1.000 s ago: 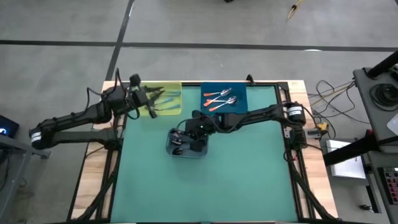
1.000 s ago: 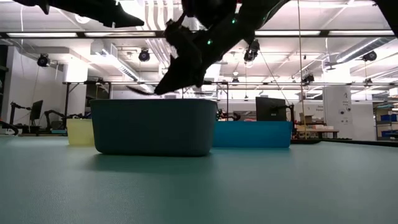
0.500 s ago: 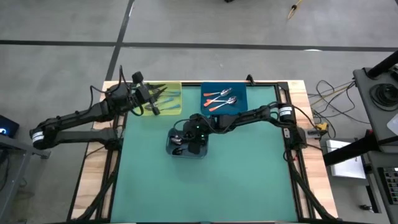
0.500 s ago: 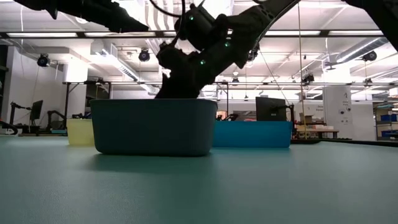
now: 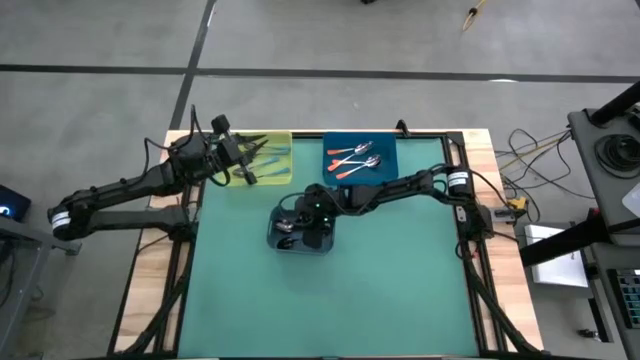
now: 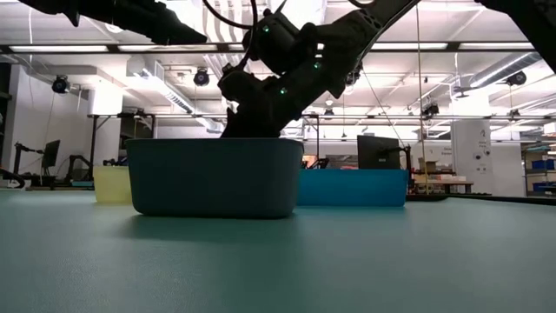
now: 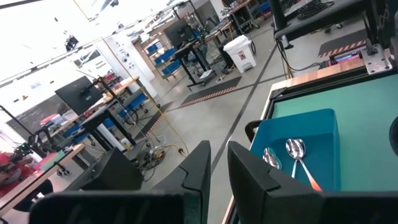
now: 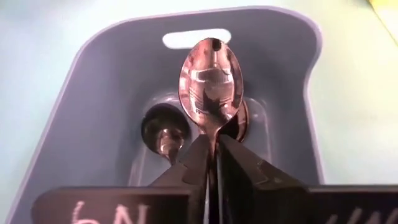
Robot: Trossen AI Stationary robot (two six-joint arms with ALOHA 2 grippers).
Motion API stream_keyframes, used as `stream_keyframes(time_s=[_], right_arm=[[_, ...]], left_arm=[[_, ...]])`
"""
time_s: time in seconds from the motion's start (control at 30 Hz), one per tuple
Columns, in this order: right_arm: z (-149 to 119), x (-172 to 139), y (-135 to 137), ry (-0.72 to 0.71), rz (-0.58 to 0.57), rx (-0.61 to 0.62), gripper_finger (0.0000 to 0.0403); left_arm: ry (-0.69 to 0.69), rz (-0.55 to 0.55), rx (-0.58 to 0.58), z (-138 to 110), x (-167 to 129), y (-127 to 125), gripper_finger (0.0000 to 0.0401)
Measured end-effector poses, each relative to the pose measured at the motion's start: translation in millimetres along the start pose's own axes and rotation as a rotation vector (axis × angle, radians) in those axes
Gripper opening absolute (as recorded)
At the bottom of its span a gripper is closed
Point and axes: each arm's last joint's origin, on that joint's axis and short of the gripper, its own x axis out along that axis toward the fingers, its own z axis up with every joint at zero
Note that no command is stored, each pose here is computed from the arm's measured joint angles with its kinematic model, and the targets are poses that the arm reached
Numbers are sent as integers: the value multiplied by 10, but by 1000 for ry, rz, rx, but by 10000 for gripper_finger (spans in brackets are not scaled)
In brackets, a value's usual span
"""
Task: Sort silverware by color (type)
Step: Put the black spoon into the gray bin, then adjust the blue spoons in the green bin
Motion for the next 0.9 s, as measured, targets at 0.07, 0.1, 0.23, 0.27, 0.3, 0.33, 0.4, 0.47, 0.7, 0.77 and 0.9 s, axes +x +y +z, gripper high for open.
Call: stream_keyframes(time_s=[0.07, 0.1, 0.23, 0.27, 0.3, 0.33, 0.4, 0.47, 0.7, 0.77, 0.9], right_arm=[[-1, 1, 3, 1, 0, 0, 44], [0, 1, 3, 0, 1, 0, 53], [5, -7, -9, -2, -2, -2, 91], [7, -8, -16, -2, -3, -5, 98], [15, -19, -19, -5, -4, -10, 105], [29, -36, -26, -9, -5, -17, 111], [81, -100, -37, -25, -9, -39, 120], [158, -210, -61, -44, -17, -74, 126], [362, -699, -320, -59, -91, -225, 120], [361, -815, -453, -65, -123, -255, 113], [275, -960, -761, -51, -179, -260, 101]], left_arm=[[1, 0, 0, -1, 0, 0, 38], [1, -1, 1, -1, 0, -1, 38], [2, -1, 0, -2, 0, -1, 38], [3, -1, 0, -2, 0, -1, 38], [2, -1, 0, -2, 0, -1, 38], [3, -1, 0, -2, 0, -1, 38], [5, -3, 1, -5, 0, -3, 38], [19, -10, 3, -18, 0, -10, 38], [95, -56, 12, -92, -6, -54, 38], [128, -76, 15, -123, -11, -73, 38], [186, -108, 3, -179, -22, -104, 38]])
